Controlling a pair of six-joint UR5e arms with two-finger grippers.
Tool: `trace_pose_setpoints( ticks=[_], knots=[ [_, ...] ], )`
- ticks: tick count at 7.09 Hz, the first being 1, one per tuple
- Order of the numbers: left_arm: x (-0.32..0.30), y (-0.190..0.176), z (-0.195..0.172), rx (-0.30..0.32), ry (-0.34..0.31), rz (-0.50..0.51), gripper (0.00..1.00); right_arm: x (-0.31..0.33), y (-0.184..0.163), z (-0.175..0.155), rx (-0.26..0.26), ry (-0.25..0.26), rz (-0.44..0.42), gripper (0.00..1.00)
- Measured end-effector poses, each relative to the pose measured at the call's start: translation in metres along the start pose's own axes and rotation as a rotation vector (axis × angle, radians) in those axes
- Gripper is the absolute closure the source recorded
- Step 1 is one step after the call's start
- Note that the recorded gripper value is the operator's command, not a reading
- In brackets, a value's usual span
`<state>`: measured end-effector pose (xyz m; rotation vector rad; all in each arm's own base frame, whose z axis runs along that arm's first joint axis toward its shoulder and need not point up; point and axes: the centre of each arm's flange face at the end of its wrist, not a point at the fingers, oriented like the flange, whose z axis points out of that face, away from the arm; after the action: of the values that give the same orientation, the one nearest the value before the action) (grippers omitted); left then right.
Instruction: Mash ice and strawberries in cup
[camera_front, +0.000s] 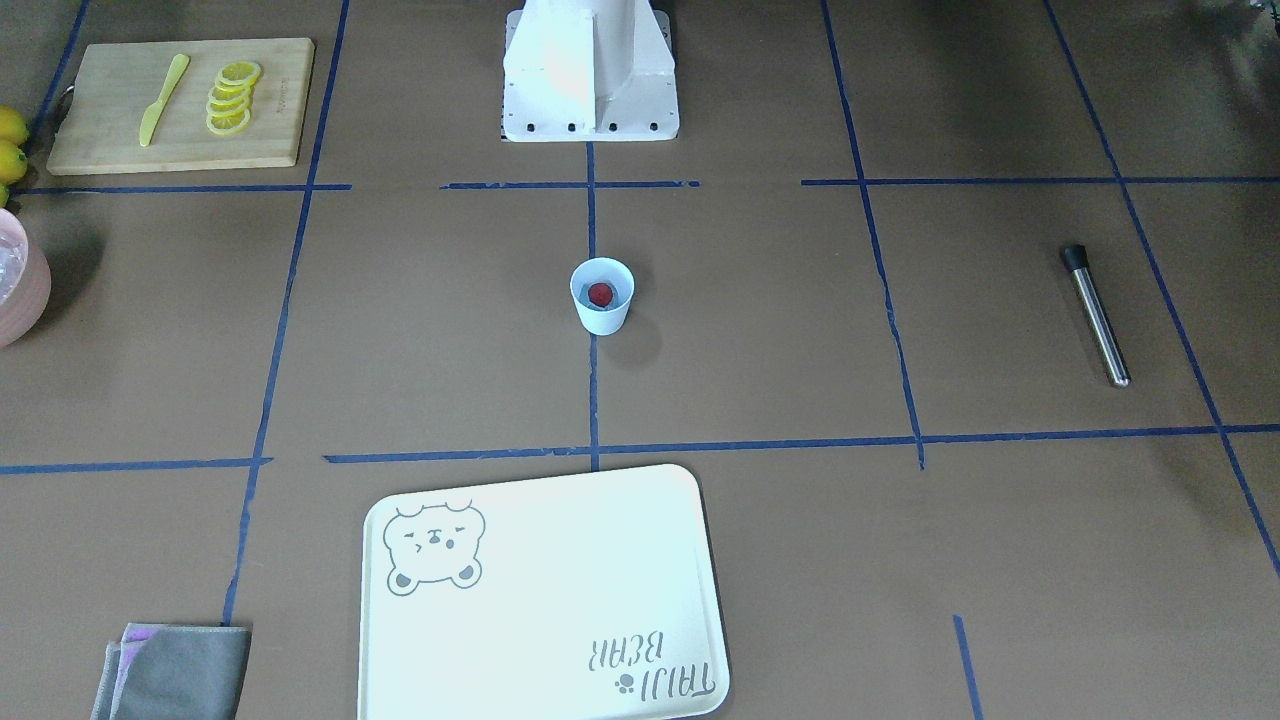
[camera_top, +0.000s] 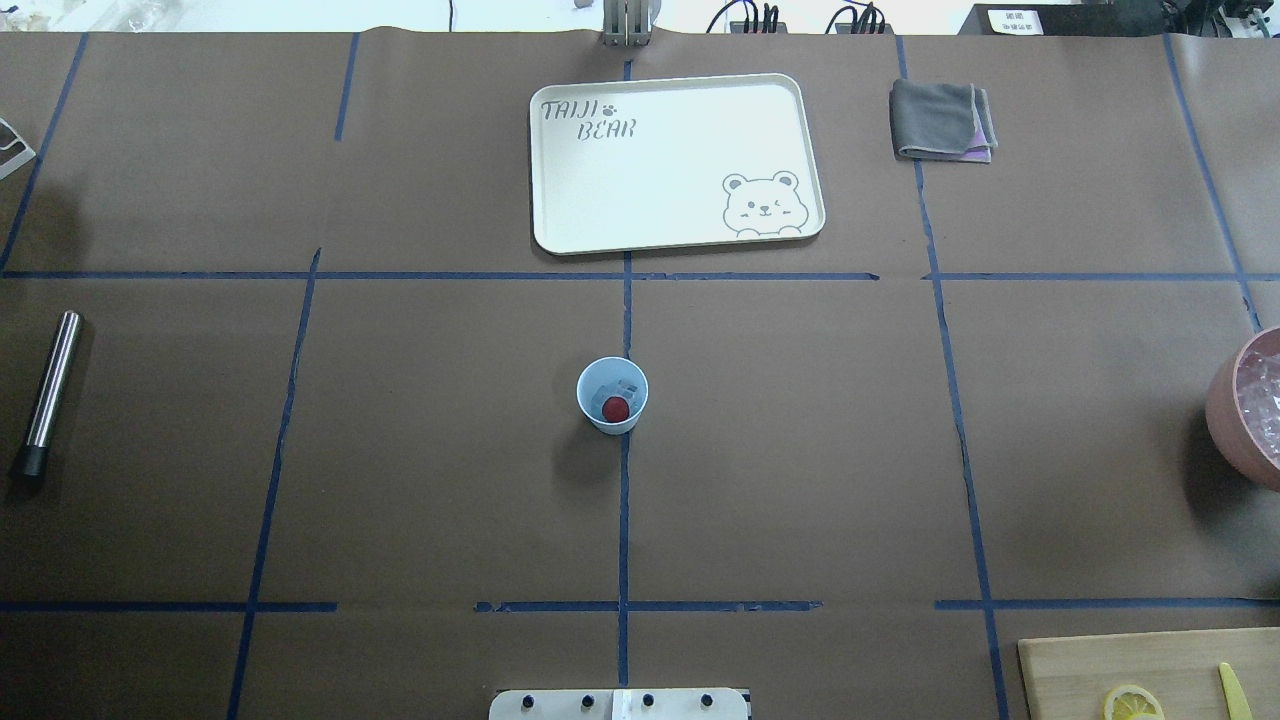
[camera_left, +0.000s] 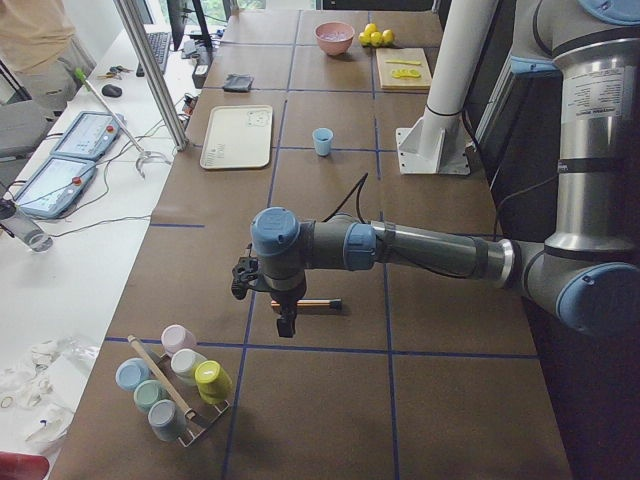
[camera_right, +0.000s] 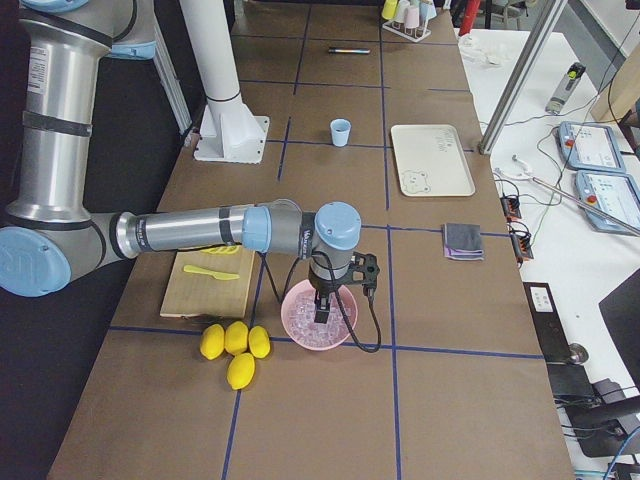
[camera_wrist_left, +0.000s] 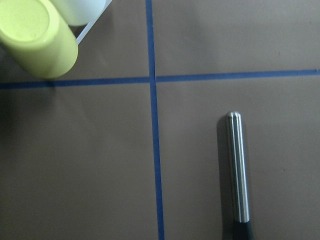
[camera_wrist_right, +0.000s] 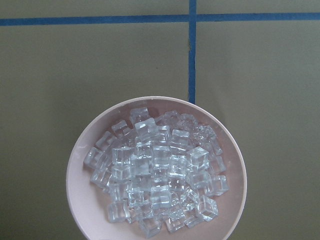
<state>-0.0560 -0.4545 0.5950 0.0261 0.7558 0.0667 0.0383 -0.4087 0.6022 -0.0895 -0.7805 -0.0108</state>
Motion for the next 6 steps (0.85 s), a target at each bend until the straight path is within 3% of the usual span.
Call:
trace_pose_setpoints(
  ticks=[2,6],
  knots=[
    [0.0023,0.0056,-0.0038,0.008,-0.028,0.013,0.0,-0.0001,-0.0016,-0.0002,0.001,0.0,0.0,0.0],
    [0.0077,0.0068,-0.0052,0.006,-0.023,0.025,0.0,-0.0032,-0.0059,-0.0034,0.01,0.001,-0.009,0.0]
  ],
)
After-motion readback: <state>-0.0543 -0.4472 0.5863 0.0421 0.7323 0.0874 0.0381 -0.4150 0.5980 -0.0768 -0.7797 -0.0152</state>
